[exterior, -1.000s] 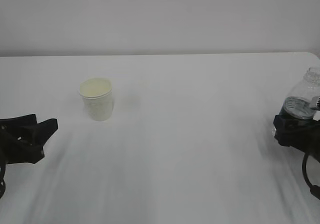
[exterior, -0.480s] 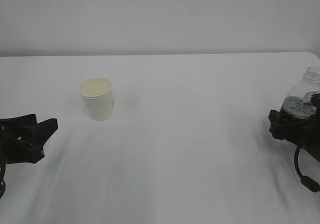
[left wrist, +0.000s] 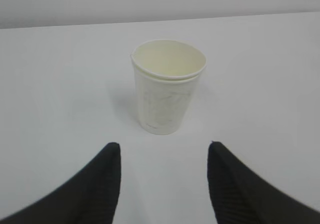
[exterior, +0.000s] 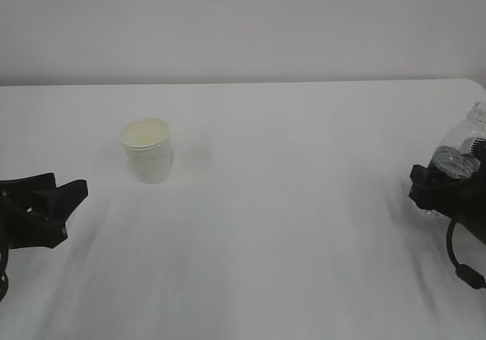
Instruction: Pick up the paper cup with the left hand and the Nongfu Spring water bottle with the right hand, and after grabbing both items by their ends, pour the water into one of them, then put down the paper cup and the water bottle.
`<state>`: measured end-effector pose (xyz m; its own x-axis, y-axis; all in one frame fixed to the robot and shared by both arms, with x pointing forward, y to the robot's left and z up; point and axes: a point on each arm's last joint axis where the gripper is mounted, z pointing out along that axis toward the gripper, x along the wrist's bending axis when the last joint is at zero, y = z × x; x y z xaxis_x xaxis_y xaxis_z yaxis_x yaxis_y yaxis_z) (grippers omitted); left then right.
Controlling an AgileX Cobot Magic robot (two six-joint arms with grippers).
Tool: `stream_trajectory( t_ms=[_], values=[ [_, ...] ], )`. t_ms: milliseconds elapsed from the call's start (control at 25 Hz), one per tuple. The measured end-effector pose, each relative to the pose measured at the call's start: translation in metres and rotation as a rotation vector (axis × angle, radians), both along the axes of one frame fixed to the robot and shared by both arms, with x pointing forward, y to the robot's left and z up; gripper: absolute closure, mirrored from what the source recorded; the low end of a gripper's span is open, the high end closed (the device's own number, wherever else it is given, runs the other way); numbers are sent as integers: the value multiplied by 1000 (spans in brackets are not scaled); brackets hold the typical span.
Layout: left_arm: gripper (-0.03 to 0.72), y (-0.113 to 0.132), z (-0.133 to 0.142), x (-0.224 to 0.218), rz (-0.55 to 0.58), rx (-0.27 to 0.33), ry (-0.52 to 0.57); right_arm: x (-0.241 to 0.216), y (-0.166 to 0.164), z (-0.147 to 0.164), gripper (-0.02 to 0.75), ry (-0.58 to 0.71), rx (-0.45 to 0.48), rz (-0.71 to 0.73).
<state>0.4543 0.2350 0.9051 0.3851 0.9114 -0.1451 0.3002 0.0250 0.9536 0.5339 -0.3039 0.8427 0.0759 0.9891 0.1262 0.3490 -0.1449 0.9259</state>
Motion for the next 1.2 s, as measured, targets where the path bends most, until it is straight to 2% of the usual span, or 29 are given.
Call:
stream_trajectory(
  t_ms=[360, 520, 880, 1200],
  values=[
    [291, 0, 0, 0, 0, 0, 0, 0, 0, 0, 285, 0, 0, -1],
    [291, 0, 0, 0, 0, 0, 0, 0, 1, 0, 293, -1, -5, 16],
    [291, 0, 0, 0, 0, 0, 0, -2, 12, 16, 296, -33, -61, 160],
    [291, 0, 0, 0, 0, 0, 0, -19, 13, 25, 298, -29, -97, 183]
  ],
)
